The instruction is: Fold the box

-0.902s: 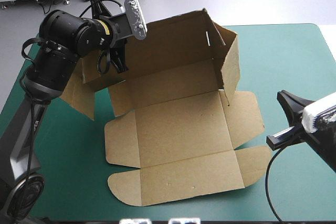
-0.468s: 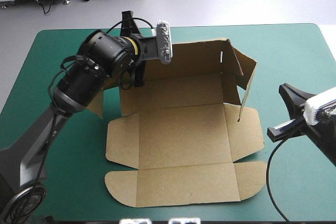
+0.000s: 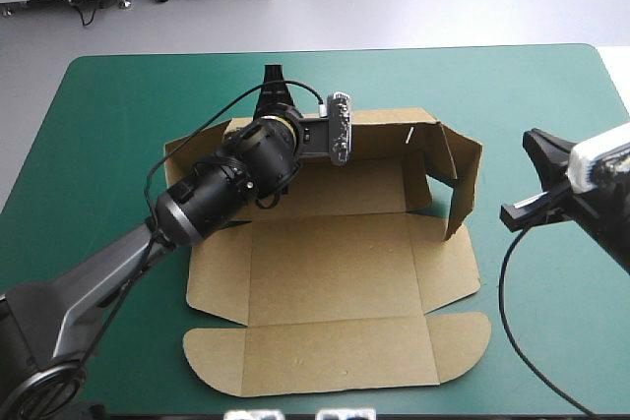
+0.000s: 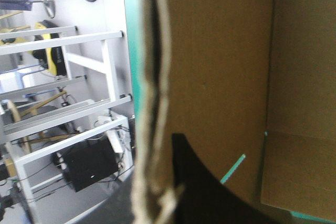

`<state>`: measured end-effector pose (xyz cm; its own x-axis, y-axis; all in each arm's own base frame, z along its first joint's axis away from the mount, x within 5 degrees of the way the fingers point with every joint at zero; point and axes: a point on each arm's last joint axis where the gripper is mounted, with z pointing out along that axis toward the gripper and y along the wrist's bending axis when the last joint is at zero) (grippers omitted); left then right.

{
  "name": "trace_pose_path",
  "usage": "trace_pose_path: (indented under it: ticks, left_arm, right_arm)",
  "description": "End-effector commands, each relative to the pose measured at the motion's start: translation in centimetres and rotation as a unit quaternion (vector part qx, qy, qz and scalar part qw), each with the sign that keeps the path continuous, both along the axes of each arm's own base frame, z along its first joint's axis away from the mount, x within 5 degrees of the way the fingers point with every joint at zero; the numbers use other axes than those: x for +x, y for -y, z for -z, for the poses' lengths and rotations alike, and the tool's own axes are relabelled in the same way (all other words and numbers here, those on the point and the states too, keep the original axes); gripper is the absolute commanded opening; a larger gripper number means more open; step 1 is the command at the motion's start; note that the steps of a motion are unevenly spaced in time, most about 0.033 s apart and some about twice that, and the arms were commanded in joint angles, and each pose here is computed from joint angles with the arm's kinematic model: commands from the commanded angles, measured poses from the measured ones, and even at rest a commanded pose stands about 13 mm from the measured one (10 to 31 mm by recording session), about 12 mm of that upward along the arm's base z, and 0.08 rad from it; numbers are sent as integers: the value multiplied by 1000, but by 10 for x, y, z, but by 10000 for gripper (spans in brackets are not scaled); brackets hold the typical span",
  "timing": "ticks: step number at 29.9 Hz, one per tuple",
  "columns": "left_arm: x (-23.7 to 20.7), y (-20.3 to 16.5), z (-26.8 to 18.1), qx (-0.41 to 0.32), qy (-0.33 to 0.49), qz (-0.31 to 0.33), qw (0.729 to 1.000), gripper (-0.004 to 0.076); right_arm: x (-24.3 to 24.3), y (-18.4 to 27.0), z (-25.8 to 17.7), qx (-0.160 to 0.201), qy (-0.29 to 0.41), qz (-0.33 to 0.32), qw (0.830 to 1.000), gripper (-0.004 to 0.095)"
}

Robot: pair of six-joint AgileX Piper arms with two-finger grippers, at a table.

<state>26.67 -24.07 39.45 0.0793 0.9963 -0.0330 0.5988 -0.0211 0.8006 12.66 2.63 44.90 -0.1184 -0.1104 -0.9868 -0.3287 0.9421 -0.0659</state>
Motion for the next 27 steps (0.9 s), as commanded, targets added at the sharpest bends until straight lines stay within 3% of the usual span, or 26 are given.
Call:
trace_pose_path:
  ticks: [1,9,17,27]
  left_arm:
    - [-5,-6,-9,-1,78,9,997,-10]
    - [-15,-11,33,18,97,73,992,-10]
    - [-21,-24,41,19,160,75,984,-10]
    - [-18,-25,31,5,214,63,975,-9]
  right_arm:
    - [19,2,-6,10,0,4,1000,-18]
    - [60,3,17,14,-74,-2,997,-18]
    - [97,4,19,19,-106,-9,994,-18]
    - [152,-3,18,25,-186,-76,979,-18]
